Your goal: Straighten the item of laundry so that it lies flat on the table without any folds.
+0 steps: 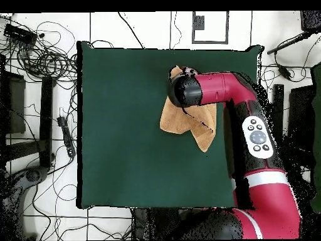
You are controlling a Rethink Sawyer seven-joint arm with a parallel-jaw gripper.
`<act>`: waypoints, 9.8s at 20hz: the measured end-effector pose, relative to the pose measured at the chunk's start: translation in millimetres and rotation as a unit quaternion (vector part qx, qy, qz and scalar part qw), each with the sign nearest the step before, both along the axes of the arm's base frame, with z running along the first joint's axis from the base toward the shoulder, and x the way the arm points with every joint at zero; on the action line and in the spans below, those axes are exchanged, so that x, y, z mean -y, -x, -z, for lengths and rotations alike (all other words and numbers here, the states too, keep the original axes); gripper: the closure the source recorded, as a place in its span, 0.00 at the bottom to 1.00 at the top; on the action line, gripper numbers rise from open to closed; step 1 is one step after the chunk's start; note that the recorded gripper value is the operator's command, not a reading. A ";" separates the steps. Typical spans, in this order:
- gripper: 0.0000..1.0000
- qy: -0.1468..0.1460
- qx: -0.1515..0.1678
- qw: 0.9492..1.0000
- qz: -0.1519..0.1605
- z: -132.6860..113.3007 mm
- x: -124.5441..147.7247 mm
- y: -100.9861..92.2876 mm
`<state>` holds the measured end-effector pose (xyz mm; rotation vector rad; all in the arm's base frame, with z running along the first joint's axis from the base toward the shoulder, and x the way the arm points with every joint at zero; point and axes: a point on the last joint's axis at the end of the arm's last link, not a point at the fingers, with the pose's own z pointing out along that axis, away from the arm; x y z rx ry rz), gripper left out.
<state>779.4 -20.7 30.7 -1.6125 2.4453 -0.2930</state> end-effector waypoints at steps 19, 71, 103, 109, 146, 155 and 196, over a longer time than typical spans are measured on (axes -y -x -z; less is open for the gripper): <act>1.00 -0.019 0.004 1.000 0.019 -20.5 -5.0 -6.3; 1.00 -0.130 0.078 0.758 0.634 -48.5 7.0 32.9; 1.00 -0.122 0.081 0.761 0.632 -48.4 12.9 35.8; 1.00 -0.121 0.081 0.762 0.631 -48.2 13.1 36.0; 1.00 -0.108 0.088 0.758 0.638 -43.7 58.1 44.7; 0.00 -0.100 0.092 0.772 0.620 -43.5 55.7 46.7; 0.00 -0.134 0.091 0.736 0.657 -84.3 110.9 44.2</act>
